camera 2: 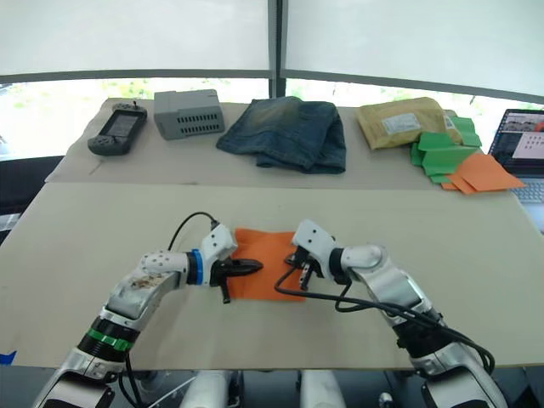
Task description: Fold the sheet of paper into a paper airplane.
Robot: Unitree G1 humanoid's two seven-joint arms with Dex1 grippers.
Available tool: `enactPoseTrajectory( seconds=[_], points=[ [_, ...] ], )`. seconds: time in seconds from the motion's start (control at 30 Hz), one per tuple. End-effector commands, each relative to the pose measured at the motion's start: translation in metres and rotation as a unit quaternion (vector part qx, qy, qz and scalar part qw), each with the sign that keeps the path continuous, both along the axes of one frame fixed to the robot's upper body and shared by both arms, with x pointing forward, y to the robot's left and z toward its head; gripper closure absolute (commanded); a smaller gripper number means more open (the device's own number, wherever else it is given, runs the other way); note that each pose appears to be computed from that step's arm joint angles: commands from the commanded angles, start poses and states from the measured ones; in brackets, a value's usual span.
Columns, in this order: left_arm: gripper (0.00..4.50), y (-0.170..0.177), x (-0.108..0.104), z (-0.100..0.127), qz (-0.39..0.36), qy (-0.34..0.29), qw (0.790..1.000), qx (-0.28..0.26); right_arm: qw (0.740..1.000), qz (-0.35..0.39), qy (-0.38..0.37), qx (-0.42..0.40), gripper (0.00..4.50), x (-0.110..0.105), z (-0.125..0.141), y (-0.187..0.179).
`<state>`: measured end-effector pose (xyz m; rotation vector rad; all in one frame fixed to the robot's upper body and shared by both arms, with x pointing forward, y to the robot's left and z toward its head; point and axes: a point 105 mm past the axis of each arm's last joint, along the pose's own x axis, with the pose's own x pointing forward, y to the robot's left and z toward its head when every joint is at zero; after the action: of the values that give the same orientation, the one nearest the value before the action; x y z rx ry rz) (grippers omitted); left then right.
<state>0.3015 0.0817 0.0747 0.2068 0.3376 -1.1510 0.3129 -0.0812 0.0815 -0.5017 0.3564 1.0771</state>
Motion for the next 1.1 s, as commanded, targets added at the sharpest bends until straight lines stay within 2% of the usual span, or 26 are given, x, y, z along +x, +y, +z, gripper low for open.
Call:
enactPoseTrajectory(
  seconds=[0.03, 0.23, 0.4, 0.57, 0.63, 0.7, 0.83, 0.93, 1.1],
  points=[
    [4.5, -0.006, 0.0, 0.017, -0.002, -0.028, 0.999, -0.021, 1.0, 0.003, 0.017, -0.012, 4.46, -0.001, -0.013, 0.004],
    [4.5, -0.025, 0.003, 0.02, -0.021, -0.034, 0.999, -0.028, 1.0, -0.009, 0.017, 0.007, 4.46, 0.001, -0.007, 0.008],
    [4.5, -0.015, 0.007, 0.005, -0.027, -0.036, 0.998, 0.032, 1.0, -0.027, 0.005, 0.01, 4.46, 0.002, -0.003, 0.005],
    [4.5, -0.02, -0.002, -0.01, -0.052, -0.023, 0.997, 0.061, 0.994, -0.077, -0.048, 0.064, 4.46, 0.016, 0.039, -0.008],
    [4.5, -0.022, -0.002, -0.012, -0.051, -0.021, 0.997, 0.06, 0.989, -0.101, -0.043, 0.097, 4.46, 0.018, 0.053, -0.014],
    [4.5, -0.023, -0.001, -0.013, -0.049, -0.019, 0.997, 0.061, 0.987, -0.114, -0.03, 0.113, 3.88, 0.015, 0.061, -0.019],
    [4.5, -0.022, 0.003, -0.014, -0.039, -0.016, 0.997, 0.06, 0.973, -0.181, -0.04, 0.138, 2.55, 0.024, 0.069, -0.033],
    [4.5, -0.018, 0.007, -0.013, -0.025, -0.016, 0.998, 0.06, 0.959, -0.232, 0.004, 0.162, 1.55, 0.027, 0.059, -0.041],
    [4.5, -0.016, 0.004, -0.019, -0.026, -0.014, 0.997, 0.072, 0.944, -0.268, 0.073, 0.181, 1.55, 0.024, 0.034, -0.043]
  ],
)
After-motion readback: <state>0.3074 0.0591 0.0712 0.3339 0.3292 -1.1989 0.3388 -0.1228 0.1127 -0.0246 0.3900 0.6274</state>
